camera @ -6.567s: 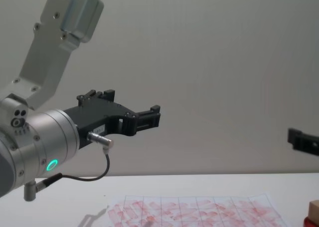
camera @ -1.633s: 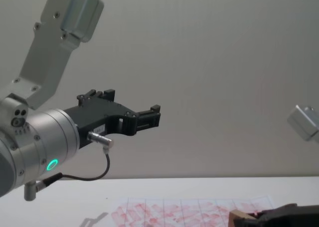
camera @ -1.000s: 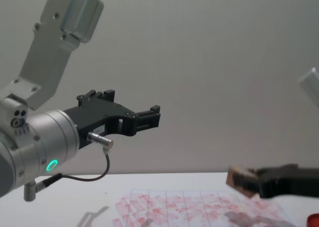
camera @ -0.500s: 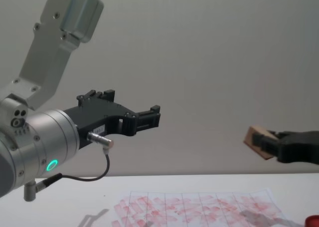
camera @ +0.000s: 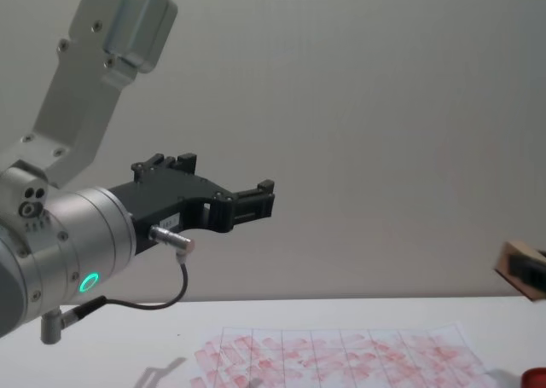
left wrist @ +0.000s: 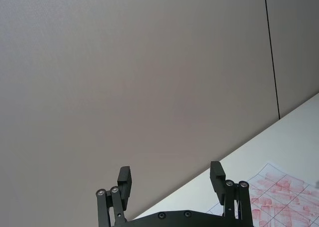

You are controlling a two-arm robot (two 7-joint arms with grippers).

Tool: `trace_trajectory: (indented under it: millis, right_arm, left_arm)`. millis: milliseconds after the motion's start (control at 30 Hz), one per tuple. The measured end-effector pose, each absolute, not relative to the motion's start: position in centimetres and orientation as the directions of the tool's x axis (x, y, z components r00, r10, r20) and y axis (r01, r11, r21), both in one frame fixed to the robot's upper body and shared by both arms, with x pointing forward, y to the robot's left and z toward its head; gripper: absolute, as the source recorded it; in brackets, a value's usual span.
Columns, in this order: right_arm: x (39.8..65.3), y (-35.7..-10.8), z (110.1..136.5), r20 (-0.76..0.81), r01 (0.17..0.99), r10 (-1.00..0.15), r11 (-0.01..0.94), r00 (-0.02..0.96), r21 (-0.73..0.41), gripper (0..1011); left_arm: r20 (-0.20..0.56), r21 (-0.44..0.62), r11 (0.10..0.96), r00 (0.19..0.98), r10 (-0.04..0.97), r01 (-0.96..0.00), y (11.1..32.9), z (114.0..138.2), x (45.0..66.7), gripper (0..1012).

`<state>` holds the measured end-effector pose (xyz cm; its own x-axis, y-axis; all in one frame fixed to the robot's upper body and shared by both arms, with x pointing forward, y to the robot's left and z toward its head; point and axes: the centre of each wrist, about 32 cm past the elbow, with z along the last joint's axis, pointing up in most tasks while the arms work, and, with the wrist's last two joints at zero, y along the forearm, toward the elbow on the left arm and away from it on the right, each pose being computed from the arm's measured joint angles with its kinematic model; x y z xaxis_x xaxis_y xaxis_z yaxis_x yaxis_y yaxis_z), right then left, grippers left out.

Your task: Use the one hand to pick up the stamp and affix it onto the A4 paper.

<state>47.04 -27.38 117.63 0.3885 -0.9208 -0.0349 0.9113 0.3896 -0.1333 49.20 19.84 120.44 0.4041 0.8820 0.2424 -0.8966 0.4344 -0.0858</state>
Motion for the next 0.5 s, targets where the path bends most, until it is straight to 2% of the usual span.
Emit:
trace_trajectory:
  millis: [200, 500]
  right_arm:
    - [46.0, -28.0, 117.4, -0.044, 0.924, -0.948, 0.317, 0.315, -0.215, 219]
    - [45.7, -28.4, 117.0, -0.042, 0.918, -0.961, 0.273, 0.273, -0.289, 219]
  left_arm:
    - [0.242, -0.086, 0.434, 0.404, 0.882, -0.897, 19.8, 120.4, 49.2, 1001]
    - [0.242, -0.086, 0.434, 0.404, 0.882, -0.897, 19.8, 120.4, 49.2, 1001]
